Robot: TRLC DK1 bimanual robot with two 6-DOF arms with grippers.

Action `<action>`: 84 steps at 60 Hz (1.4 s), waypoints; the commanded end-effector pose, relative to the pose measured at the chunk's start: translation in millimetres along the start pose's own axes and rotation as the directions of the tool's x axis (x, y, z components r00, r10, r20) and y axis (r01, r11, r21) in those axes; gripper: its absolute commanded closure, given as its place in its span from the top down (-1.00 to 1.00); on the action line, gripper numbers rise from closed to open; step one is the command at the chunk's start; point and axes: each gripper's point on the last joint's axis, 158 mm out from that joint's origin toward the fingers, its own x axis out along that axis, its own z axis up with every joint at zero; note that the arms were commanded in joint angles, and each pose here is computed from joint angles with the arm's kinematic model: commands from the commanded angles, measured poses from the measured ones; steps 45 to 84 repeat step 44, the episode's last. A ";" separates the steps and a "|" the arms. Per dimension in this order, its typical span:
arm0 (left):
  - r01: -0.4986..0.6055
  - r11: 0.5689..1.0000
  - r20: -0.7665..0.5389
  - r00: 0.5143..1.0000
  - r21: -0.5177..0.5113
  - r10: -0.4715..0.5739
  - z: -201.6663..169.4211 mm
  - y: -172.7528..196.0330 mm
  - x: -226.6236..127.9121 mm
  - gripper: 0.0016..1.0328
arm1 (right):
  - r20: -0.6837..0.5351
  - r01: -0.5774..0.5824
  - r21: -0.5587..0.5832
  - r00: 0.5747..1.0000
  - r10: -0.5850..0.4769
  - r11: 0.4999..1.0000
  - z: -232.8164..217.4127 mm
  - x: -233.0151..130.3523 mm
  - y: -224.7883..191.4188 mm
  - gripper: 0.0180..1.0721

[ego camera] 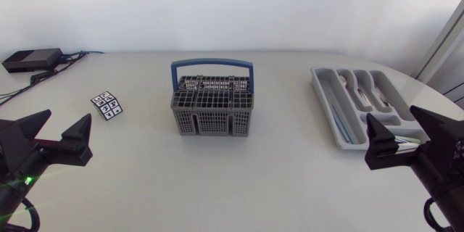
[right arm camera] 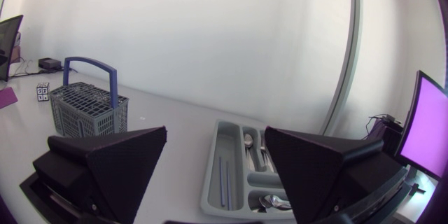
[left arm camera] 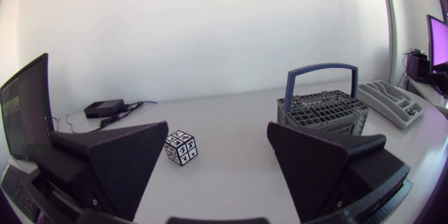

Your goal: Transfer all utensils from the basket to the drawer tray.

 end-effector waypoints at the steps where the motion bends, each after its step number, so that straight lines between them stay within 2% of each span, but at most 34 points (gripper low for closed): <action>1: 0.009 0.999 -0.009 1.000 -0.038 -0.010 -14.3 -3.8 -2.3 0.91 | -0.014 0.003 0.058 1.000 -0.002 0.998 -14.2 -2.4 0.5 0.92; 27: 0.017 0.994 0.036 0.999 -0.108 -0.013 -43.1 -10.3 -12.3 0.88 | 0.020 0.012 0.202 1.000 -0.016 0.979 -42.1 -13.5 -0.5 0.92; 84: 0.019 0.992 0.045 0.999 -0.123 -0.014 -49.0 -11.6 -12.9 0.87 | 0.020 0.012 0.202 1.000 -0.016 0.979 -42.1 -13.5 -0.5 0.92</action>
